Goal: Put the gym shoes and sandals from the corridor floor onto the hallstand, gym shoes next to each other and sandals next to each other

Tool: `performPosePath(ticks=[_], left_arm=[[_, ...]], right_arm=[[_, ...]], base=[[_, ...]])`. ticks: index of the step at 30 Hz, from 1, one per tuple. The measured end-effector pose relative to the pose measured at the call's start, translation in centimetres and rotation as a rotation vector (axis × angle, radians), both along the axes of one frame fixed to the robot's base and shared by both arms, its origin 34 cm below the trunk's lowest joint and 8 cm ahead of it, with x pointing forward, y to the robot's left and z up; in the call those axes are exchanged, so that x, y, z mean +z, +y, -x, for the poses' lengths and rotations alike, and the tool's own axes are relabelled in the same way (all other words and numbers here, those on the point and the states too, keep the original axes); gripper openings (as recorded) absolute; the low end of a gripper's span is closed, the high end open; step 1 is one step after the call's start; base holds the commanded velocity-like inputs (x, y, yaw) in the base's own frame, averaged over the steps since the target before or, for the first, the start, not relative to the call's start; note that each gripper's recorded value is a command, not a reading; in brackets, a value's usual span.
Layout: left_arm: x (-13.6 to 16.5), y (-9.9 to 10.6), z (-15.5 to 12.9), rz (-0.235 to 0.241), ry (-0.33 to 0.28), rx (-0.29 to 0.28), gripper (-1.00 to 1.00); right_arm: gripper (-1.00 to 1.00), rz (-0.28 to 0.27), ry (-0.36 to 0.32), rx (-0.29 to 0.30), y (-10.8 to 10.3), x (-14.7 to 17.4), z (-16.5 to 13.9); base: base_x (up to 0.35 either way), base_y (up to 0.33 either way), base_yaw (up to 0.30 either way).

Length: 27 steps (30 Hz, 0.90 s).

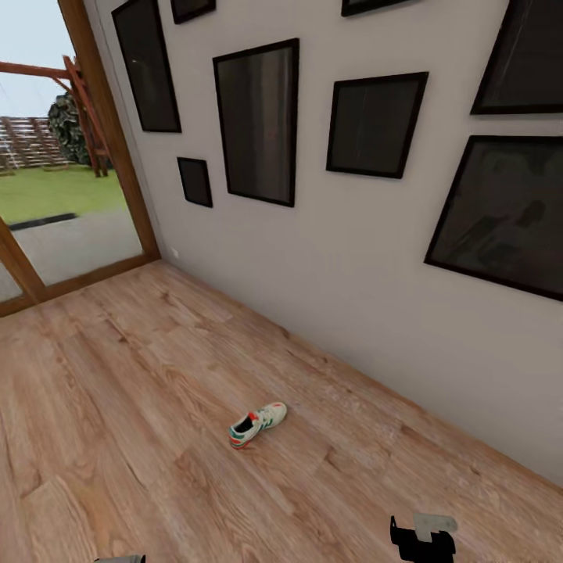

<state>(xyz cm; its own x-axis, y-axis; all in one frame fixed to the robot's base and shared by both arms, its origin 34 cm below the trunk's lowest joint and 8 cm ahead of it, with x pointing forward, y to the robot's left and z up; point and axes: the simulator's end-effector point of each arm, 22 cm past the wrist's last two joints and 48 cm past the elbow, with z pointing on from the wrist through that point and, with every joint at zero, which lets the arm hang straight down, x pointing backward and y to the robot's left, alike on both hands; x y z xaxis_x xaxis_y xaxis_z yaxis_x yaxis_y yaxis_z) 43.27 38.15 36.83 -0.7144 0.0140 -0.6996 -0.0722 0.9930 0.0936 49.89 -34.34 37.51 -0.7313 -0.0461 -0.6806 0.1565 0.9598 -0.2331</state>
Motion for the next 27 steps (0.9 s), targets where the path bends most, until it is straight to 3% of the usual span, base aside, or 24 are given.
performPosePath(ticks=[27], left_arm=[[-0.02, -0.01, 0.01, 0.000, 0.001, 0.000, 1.00]], right_arm=[[1.00, -0.001, 0.000, 0.002, 0.03, -0.02, -0.01]], base=[[0.154, 0.255, -0.267]])
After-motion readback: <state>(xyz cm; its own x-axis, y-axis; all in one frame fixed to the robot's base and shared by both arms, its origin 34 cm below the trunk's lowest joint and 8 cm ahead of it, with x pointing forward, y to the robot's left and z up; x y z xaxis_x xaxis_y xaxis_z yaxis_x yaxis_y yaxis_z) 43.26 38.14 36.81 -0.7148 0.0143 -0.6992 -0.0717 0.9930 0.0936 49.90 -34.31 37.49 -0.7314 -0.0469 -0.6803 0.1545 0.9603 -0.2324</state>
